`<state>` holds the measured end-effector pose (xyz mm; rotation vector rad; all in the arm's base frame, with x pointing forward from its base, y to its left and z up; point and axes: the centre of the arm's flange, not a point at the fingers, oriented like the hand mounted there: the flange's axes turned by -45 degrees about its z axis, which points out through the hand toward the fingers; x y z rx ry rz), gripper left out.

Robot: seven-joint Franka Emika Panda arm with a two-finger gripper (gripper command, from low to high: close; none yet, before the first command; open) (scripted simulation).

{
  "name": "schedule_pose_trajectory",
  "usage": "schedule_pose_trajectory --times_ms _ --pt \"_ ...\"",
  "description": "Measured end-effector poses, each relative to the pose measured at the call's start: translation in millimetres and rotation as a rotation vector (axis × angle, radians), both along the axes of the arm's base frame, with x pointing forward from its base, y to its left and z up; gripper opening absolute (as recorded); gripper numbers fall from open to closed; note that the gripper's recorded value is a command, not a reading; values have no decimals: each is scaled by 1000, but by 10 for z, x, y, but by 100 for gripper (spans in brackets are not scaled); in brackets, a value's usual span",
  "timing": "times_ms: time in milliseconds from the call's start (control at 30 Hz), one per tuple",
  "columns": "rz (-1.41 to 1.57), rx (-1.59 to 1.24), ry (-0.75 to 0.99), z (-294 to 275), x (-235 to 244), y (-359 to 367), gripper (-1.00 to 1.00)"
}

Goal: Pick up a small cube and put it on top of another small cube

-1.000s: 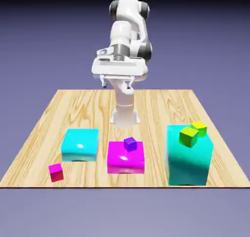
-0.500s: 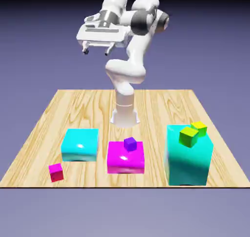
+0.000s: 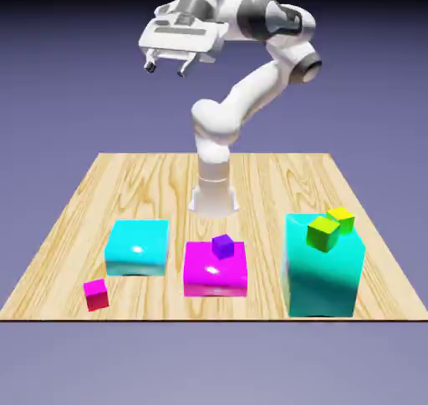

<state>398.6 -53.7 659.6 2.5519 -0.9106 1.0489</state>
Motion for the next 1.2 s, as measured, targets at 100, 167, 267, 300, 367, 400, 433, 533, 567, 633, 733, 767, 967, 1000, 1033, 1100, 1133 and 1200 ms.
schedule_pose_trajectory --times_ms 100,167,267,300,367,400,433,533,567,633,733,767,967,1000,1033,1100,1133,1200 --pt "-31 11 38 -88 184 12 0" --pt "-52 22 67 -176 322 0 0" --pt "-82 43 116 -351 545 -52 0" --pt "-91 51 133 -420 622 -80 0" --pt "-112 71 171 -577 778 -152 0" --pt "-122 83 190 -664 856 -197 0" --pt "-132 95 210 -756 933 -248 0" --pt "-163 139 273 -1065 1153 -436 0" --pt "-173 156 295 -1178 1221 -510 0" --pt "-195 193 339 -1419 1347 -675 0" --pt "-227 258 405 -1815 1502 -961 0" --pt "-238 283 427 -1955 1542 -1065 0" --pt "-306 459 555 -2865 1648 -1757 0" --pt "-317 493 574 -3026 1640 -1879 0" --pt "-328 529 593 -3189 1625 -2001 0" --pt "-350 605 628 -3519 1570 -2246 0" --pt "-360 645 645 -3685 1531 -2367 0" --pt "-381 729 674 -4020 1431 -2603 0"
